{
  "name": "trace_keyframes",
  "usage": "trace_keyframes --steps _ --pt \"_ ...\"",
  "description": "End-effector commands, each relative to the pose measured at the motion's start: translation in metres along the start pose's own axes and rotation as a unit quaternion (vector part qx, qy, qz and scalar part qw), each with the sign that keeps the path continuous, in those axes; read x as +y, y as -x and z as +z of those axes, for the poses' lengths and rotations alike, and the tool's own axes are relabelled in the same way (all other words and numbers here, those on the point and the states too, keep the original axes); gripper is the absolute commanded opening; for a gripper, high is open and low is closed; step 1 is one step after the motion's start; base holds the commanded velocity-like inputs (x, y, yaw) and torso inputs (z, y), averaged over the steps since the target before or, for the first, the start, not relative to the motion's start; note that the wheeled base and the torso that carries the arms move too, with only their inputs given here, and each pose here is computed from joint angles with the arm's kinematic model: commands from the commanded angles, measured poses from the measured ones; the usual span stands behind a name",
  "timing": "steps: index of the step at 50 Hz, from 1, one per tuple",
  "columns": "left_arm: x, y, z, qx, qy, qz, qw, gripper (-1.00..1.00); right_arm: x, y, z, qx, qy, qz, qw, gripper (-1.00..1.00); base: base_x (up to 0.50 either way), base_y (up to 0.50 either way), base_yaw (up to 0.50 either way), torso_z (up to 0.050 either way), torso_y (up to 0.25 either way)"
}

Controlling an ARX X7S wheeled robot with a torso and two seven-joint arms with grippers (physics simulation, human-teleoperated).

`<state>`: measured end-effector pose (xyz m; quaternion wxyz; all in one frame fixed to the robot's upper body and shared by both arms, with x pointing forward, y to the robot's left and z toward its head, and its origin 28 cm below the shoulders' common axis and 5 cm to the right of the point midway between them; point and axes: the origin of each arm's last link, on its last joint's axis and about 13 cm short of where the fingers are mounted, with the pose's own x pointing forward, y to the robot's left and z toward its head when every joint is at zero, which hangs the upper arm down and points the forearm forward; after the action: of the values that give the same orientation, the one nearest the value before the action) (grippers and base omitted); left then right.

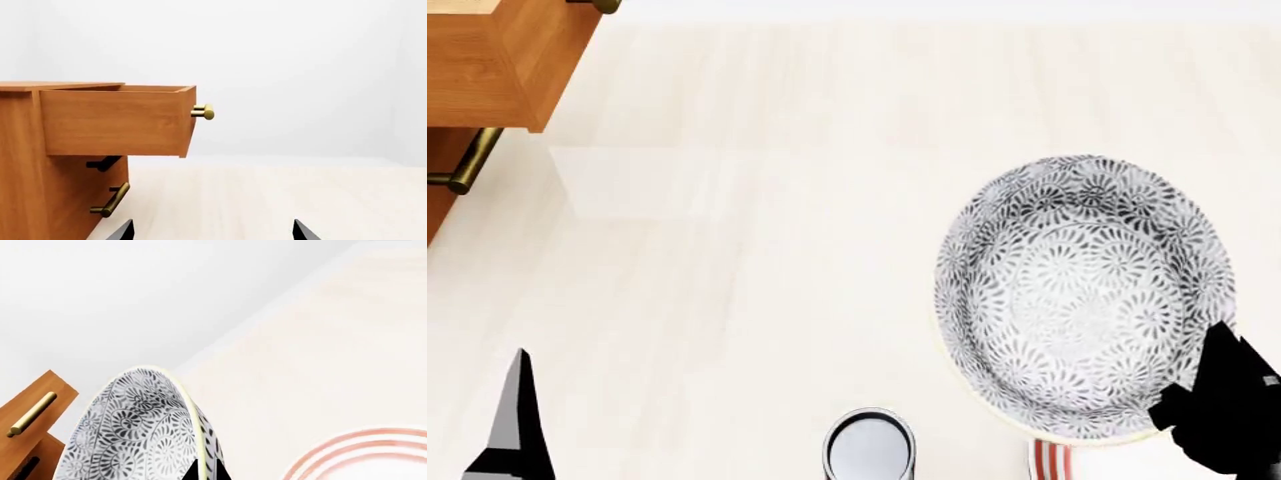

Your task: Put the bowl on the plate.

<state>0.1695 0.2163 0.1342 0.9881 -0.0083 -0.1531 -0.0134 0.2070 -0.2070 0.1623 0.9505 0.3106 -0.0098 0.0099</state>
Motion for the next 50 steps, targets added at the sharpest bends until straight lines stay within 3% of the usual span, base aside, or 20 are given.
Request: trace_keyframes --steps 1,16,50 --pt "-0.001 0.000 0.002 -0.002 -0.001 -0.002 1.000 1.00 -0.010 0.029 0.002 -0.023 -0.019 -0.009 1.000 -1.00 0.00 0.00 0.00 0.000 0.000" --pt "-0.001 0.001 0.003 -0.003 -0.001 -0.002 1.000 1.00 -0.015 0.054 0.007 -0.049 -0.051 -0.035 0.997 -1.00 0.00 0.00 0.00 0.000 0.001" --pt "0.000 0.000 0.003 -0.003 -0.002 0.000 1.000 1.00 -0.018 0.042 0.021 -0.090 -0.089 -0.111 0.986 -1.00 0.00 0.00 0.00 0.000 0.000"
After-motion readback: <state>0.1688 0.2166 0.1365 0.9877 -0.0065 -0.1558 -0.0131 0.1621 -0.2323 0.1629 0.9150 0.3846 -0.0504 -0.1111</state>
